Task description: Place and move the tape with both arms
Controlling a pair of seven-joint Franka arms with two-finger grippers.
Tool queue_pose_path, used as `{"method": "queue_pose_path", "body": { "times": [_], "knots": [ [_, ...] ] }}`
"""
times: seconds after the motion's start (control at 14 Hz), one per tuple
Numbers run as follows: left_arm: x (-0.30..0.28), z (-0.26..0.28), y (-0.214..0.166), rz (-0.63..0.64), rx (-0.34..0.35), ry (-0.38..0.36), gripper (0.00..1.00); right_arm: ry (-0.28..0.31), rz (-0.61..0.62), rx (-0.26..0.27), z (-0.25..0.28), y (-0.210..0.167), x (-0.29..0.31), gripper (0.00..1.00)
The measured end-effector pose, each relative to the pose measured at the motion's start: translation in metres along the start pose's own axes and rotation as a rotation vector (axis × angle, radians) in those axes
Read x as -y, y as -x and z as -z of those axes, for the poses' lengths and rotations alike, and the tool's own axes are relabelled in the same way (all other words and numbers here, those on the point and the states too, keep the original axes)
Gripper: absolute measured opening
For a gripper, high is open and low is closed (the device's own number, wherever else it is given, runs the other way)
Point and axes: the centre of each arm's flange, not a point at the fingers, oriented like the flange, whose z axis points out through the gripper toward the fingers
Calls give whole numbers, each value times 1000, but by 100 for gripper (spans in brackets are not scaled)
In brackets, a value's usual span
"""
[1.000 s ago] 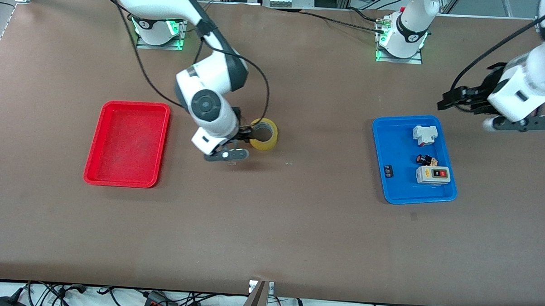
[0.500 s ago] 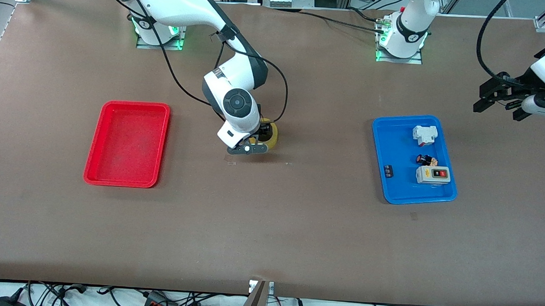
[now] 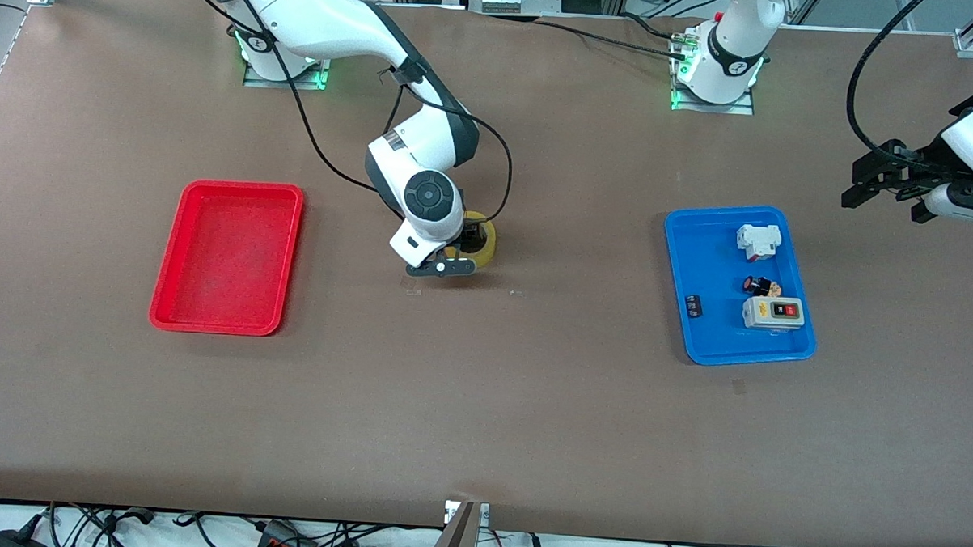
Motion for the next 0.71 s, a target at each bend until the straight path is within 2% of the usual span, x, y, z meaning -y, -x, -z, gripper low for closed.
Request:
{"method": "queue_pose_path", "body": {
  "times": [0.07, 0.43, 0.57, 0.71],
  "knots": [
    [1, -1, 2, 19, 20, 3, 100, 1, 1, 2, 0, 0, 0, 95],
    [2, -2, 4, 50, 31, 4, 100, 5, -30, 8, 1, 2, 1, 24],
    [3, -2, 5, 54, 35, 4, 100, 5, -58, 3, 11, -1, -2, 21],
    [4, -3, 5, 57, 39, 5, 100, -12, -101, -23, 46, -14, -23, 21]
  ]
}}
